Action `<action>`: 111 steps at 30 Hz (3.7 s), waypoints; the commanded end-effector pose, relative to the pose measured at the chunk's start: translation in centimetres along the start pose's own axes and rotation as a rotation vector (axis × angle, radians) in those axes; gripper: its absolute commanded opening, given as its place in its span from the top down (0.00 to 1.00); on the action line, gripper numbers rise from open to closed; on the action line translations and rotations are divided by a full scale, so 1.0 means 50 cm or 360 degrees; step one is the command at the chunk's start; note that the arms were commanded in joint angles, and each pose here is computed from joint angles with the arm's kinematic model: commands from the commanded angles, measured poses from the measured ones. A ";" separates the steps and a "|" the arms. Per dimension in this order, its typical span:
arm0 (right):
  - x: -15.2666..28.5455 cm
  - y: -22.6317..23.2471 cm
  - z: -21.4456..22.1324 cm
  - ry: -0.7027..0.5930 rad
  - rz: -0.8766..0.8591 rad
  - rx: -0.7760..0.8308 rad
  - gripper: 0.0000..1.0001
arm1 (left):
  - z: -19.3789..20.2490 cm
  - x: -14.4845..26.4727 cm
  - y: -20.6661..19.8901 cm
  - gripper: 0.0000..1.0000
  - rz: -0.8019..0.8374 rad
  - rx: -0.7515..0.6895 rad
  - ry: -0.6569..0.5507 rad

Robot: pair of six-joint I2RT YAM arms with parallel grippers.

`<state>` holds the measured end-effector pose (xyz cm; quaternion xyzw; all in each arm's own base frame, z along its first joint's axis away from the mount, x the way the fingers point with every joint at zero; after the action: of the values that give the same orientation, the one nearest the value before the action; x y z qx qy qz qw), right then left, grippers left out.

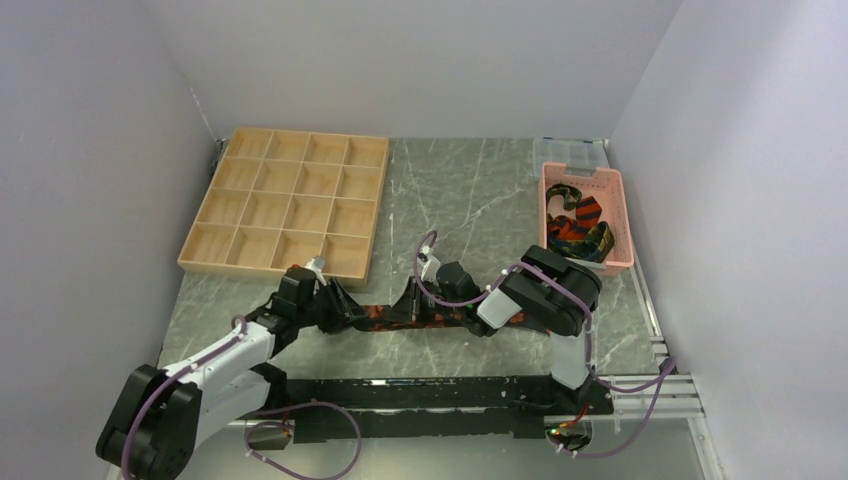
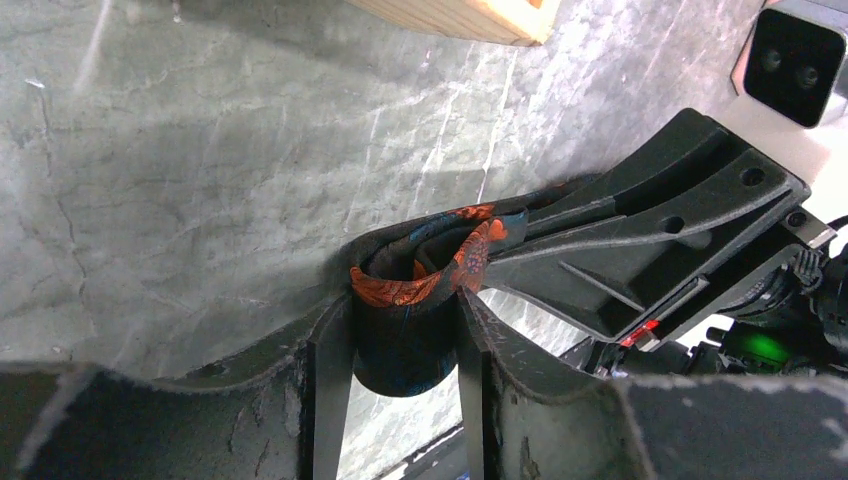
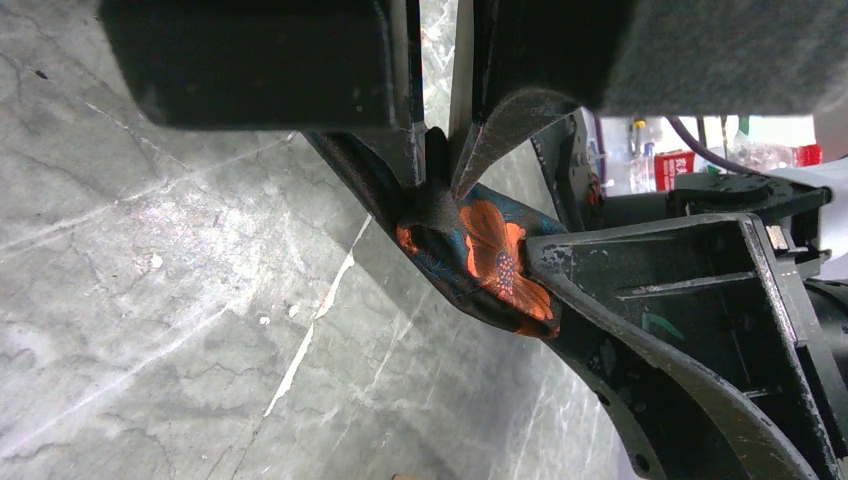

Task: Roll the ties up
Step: Roll the tie at the center of the board.

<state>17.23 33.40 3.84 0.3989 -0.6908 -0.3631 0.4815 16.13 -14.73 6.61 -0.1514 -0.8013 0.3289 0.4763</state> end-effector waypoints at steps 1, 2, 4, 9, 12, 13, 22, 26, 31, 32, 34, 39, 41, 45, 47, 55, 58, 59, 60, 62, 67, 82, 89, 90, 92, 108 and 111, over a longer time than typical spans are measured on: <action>0.022 -0.120 0.033 0.0009 0.0414 -0.0013 0.89 | 0.002 0.001 -0.009 0.56 0.0108 -0.0085 0.0000; 0.022 -0.119 0.033 0.0010 0.0413 -0.0011 0.89 | 0.005 0.002 -0.006 0.57 0.0099 -0.0085 0.0000; 0.022 -0.119 0.033 0.0007 0.0411 -0.0014 0.89 | 0.011 0.005 0.000 0.57 0.0095 -0.0086 0.0002; 0.021 -0.120 0.034 0.0009 0.0412 -0.0018 0.89 | 0.025 0.007 0.009 0.55 0.0113 -0.0090 0.0021; 0.021 -0.119 0.034 0.0008 0.0413 -0.0015 0.89 | 0.028 0.007 0.011 0.60 0.0123 -0.0101 0.0023; 0.021 -0.119 0.034 0.0008 0.0413 -0.0013 0.89 | 0.028 0.007 0.011 0.66 0.0122 -0.0106 0.0022; 0.031 -0.101 0.027 -0.0025 0.0428 0.0030 0.79 | 0.025 0.019 0.023 0.89 0.0028 -0.0134 -0.0011; 0.058 -0.077 0.012 -0.0092 0.0479 0.0074 0.53 | 0.016 0.026 0.024 0.90 -0.0033 -0.0173 -0.0029; 0.097 -0.025 -0.014 -0.0187 0.0558 0.0240 0.45 | 0.011 0.026 0.030 0.95 -0.0101 -0.0194 -0.0023; 0.098 -0.010 -0.017 -0.0186 0.0556 0.0288 0.48 | 0.010 0.025 0.030 0.97 -0.0104 -0.0198 -0.0021; 0.087 0.024 -0.022 -0.0160 0.0553 0.0385 0.63 | 0.006 0.024 0.030 0.97 -0.0120 -0.0194 -0.0025; 0.042 0.044 -0.003 -0.0040 0.0554 0.0462 0.81 | -0.005 0.026 0.022 0.97 -0.0136 -0.0217 -0.0035; 0.040 0.046 -0.003 -0.0048 0.0547 0.0450 0.82 | -0.011 0.033 0.016 0.97 -0.0141 -0.0232 -0.0043; 0.071 0.044 -0.004 -0.0098 0.0591 0.0464 0.82 | -0.019 0.048 0.011 0.97 -0.0183 -0.0273 -0.0064; 0.101 0.038 0.000 -0.0127 0.0643 0.0474 0.82 | -0.019 0.048 0.010 0.97 -0.0179 -0.0277 -0.0066; 0.302 -0.062 0.038 -0.0443 0.1244 0.0120 0.88 | -0.019 0.048 0.013 0.97 -0.0206 -0.0290 -0.0080; 0.358 -0.079 0.050 -0.0564 0.1361 -0.0035 0.74 | -0.018 0.055 0.018 0.97 -0.0231 -0.0282 -0.0104; 0.369 -0.082 0.051 -0.0596 0.1364 -0.0095 0.62 | -0.018 0.057 0.021 0.97 -0.0247 -0.0278 -0.0121; 0.376 -0.089 0.053 -0.0607 0.1370 -0.0149 0.55 | -0.018 0.059 0.024 0.97 -0.0261 -0.0270 -0.0130; 0.383 -0.105 0.056 -0.0634 0.1380 -0.0254 0.48 | -0.015 0.064 0.030 0.97 -0.0288 -0.0251 -0.0149; 0.381 -0.130 0.035 -0.0744 0.1397 -0.0383 0.39 | -0.015 0.081 0.041 0.97 -0.0338 -0.0201 -0.0227; 0.321 -0.157 -0.140 -0.0940 0.1315 -0.0200 0.38 | -0.016 0.092 0.051 0.97 -0.0388 -0.0140 -0.0296; 0.309 -0.187 -0.191 -0.0993 0.1241 -0.0237 0.38 | -0.021 0.091 0.057 0.97 -0.0429 -0.0129 -0.0324; 0.309 -0.184 -0.194 -0.0980 0.1239 -0.0222 0.38 | -0.020 0.090 0.057 0.97 -0.0433 -0.0131 -0.0316; 0.321 -0.164 -0.198 -0.0993 0.1212 -0.0165 0.38 | -0.021 0.088 0.057 0.97 -0.0443 -0.0134 -0.0304; 0.383 -0.148 -0.239 -0.1143 0.1235 -0.0262 0.42 | -0.023 0.083 0.049 0.97 -0.0418 -0.0161 -0.0283; 0.372 -0.116 -0.270 -0.1131 0.1146 -0.0176 0.48 | -0.026 0.085 0.045 0.97 -0.0408 -0.0181 -0.0291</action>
<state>24.49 11.14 6.21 -0.0881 -0.8704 -0.3106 0.3718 14.42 -9.98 7.58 -0.0315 -0.8622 0.2370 0.4467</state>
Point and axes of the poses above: each gripper's point midway between its finger pads, its own x axis back along the fingers, its own y axis along the line the jaws close on, z = x × y, the point moved 5 cm from there along x, back along the fingers, and after that the axes turned 8 degrees about -x, right-handed, at the moved point
